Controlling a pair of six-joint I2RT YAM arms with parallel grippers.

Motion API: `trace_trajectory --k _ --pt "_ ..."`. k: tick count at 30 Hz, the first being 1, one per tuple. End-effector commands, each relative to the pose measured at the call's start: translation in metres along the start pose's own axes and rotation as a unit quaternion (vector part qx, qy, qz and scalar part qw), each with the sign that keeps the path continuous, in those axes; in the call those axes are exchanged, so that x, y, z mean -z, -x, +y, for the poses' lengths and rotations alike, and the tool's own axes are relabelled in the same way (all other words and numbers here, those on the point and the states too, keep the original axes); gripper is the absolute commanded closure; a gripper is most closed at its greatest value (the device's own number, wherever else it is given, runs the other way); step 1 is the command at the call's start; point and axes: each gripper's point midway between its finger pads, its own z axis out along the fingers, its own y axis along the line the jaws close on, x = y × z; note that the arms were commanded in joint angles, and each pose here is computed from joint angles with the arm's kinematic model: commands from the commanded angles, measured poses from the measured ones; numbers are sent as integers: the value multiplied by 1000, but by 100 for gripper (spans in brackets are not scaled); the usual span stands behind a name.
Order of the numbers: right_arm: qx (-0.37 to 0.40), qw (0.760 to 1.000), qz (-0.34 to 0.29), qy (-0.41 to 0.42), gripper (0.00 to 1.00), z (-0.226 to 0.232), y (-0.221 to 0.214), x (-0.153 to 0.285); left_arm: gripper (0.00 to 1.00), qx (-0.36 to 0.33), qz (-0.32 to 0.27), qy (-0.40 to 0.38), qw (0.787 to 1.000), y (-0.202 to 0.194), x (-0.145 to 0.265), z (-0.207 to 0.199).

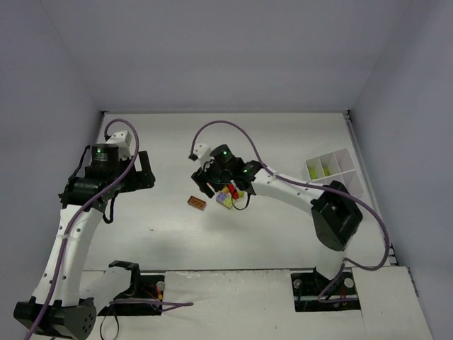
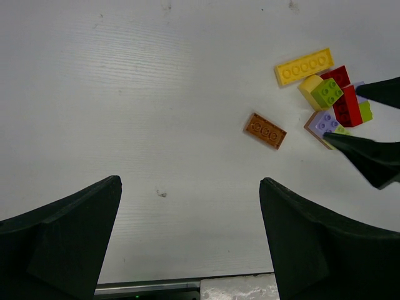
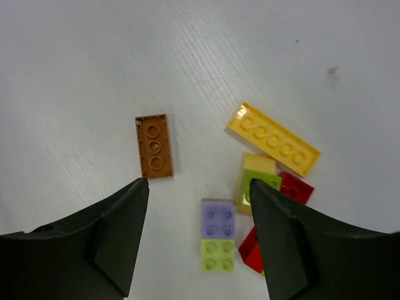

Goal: Sort the legos into containers by color

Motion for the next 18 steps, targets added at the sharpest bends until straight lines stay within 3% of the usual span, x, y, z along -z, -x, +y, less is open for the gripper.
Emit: trace_trajectory --k 1,10,18 --pt "35 998 -35 29 38 23 32 -17 15 3 -32 -2 999 13 12 -3" --pt "63 996 14 56 38 57 7 -78 15 4 -29 7 1000 6 15 2" --pt "56 996 51 40 43 57 -22 -94 15 4 -27 14 1000 2 16 6"
